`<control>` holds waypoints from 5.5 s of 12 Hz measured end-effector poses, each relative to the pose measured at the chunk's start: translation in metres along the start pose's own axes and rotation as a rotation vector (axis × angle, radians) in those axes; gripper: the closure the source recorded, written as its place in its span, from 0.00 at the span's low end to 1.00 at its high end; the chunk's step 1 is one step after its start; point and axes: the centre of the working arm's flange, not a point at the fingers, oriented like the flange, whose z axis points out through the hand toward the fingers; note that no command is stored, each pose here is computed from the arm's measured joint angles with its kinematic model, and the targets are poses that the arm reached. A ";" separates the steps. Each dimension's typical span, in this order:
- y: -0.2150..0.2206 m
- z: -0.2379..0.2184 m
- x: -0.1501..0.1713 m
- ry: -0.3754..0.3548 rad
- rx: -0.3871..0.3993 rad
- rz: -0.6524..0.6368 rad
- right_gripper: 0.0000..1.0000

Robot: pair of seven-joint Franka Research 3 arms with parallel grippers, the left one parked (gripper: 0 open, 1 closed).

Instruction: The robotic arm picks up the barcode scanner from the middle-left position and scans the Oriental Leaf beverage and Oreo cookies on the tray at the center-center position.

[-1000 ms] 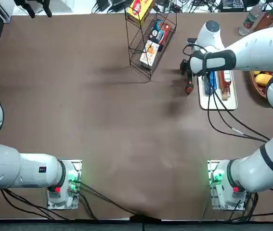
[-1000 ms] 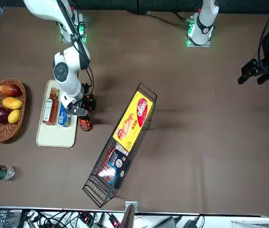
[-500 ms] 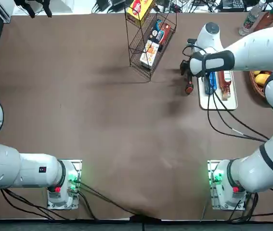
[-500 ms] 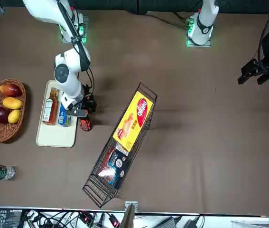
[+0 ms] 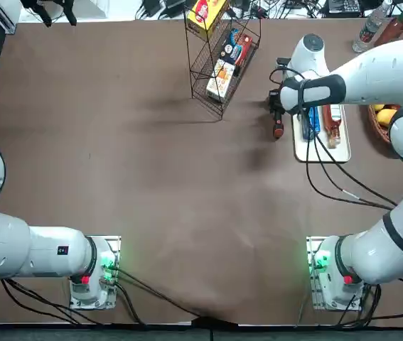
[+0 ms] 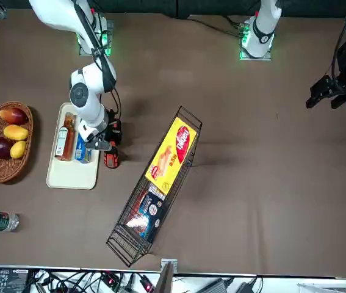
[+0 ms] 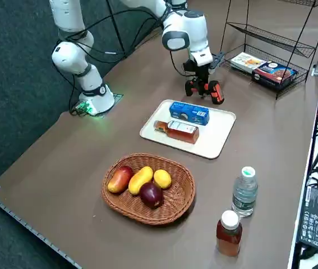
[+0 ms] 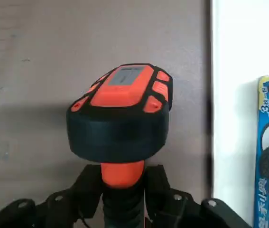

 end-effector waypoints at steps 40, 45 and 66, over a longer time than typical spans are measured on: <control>0.170 -0.114 0.046 -0.213 0.033 -0.036 0.56; 0.264 -0.136 0.043 -0.228 0.075 -0.102 0.56; 0.310 -0.116 0.050 -0.197 0.118 -0.165 0.56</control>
